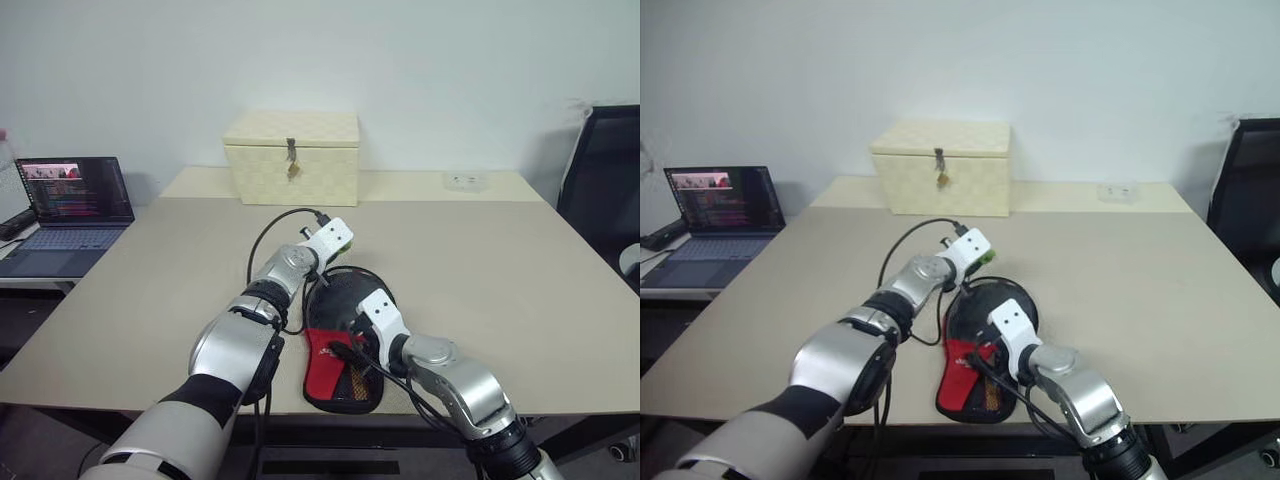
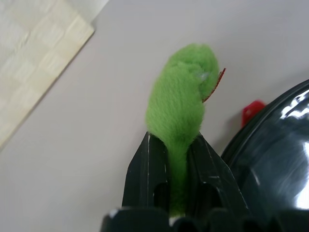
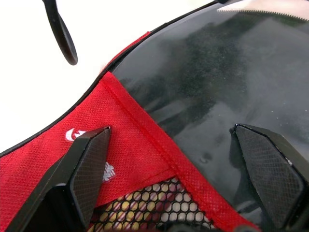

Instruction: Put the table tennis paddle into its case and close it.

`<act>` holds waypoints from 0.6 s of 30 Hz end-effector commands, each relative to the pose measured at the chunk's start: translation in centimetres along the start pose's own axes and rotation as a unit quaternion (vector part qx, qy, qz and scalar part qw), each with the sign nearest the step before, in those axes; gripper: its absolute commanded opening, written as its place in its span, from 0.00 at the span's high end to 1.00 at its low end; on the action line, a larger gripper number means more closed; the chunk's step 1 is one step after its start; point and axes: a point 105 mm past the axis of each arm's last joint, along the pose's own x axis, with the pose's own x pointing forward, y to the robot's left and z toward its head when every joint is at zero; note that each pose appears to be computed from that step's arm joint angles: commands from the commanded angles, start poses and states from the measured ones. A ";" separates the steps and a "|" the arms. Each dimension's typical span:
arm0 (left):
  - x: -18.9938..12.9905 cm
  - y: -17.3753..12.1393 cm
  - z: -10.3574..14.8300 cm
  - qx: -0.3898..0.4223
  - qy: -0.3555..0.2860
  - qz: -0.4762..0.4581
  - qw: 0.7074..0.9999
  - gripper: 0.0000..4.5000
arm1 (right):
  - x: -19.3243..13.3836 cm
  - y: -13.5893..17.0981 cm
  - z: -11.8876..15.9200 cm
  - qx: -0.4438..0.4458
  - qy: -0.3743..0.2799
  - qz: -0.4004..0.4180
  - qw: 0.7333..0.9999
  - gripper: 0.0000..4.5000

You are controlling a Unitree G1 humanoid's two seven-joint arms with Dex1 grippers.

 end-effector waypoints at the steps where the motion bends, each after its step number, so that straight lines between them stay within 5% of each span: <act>1: -0.2 1.0 6.0 0.068 -0.077 0.021 0.995 0.98 | 0.4 2.0 -6.4 0.045 0.120 0.031 0.991 0.00; 8: 0.1 -1.3 10.0 0.146 -0.129 0.005 0.981 0.98 | 0.4 2.6 -6.7 0.049 0.121 0.031 0.991 0.00; 18: 0.0 -9.1 14.1 0.238 -0.215 -0.100 0.942 0.98 | 0.4 2.7 -6.7 0.053 0.119 0.029 0.991 0.00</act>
